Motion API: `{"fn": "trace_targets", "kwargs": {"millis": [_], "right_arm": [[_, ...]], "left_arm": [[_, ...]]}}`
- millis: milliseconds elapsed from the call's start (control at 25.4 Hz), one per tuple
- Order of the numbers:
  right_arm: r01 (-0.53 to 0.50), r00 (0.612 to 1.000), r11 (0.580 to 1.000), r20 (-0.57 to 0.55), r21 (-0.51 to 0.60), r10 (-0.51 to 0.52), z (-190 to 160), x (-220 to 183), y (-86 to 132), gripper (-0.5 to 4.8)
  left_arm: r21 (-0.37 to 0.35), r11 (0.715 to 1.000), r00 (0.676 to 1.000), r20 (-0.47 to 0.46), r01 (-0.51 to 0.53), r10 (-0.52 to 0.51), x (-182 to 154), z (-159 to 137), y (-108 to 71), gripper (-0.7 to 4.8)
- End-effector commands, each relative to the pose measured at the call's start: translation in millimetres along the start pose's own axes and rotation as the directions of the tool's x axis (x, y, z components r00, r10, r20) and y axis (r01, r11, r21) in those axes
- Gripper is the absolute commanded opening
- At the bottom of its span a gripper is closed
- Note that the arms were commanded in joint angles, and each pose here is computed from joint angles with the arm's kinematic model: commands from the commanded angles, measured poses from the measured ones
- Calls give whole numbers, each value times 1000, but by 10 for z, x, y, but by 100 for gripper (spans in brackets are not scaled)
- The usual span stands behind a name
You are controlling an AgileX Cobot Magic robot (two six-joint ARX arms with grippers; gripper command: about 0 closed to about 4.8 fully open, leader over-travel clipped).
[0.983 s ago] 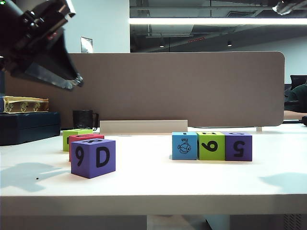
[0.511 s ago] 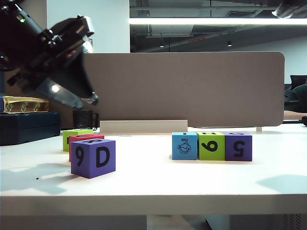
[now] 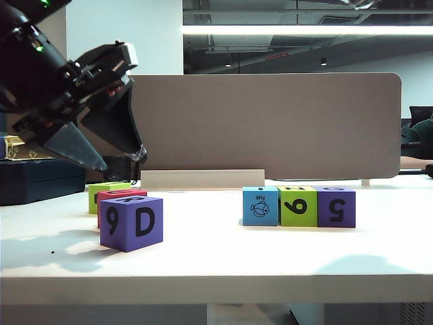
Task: Select the appropriate blocks from the scattered letter blocks on the table and arrange them in a row to spell out "TURING".
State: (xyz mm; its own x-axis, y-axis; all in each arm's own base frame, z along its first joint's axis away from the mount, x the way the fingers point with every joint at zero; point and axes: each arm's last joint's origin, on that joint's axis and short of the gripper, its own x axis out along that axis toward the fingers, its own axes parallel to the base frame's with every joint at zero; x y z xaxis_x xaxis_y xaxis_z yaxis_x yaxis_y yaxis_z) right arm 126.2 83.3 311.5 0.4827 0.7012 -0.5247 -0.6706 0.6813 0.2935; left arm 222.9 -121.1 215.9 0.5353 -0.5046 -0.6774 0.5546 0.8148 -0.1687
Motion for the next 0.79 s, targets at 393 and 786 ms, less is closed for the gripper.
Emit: {"fn": "trace_targets", "kwargs": {"millis": [393,786], "right_arm": [[9,1000,1000,-15,0,-9,30,73,-10,-2],[20,1000,1000,-15,1,-20,30,74,-15,-2]], "left_arm": [[72,997,995,-101,1,6,249,-97,58,437],[65,998,993,-116,1,6,490,-144,110,338]]}}
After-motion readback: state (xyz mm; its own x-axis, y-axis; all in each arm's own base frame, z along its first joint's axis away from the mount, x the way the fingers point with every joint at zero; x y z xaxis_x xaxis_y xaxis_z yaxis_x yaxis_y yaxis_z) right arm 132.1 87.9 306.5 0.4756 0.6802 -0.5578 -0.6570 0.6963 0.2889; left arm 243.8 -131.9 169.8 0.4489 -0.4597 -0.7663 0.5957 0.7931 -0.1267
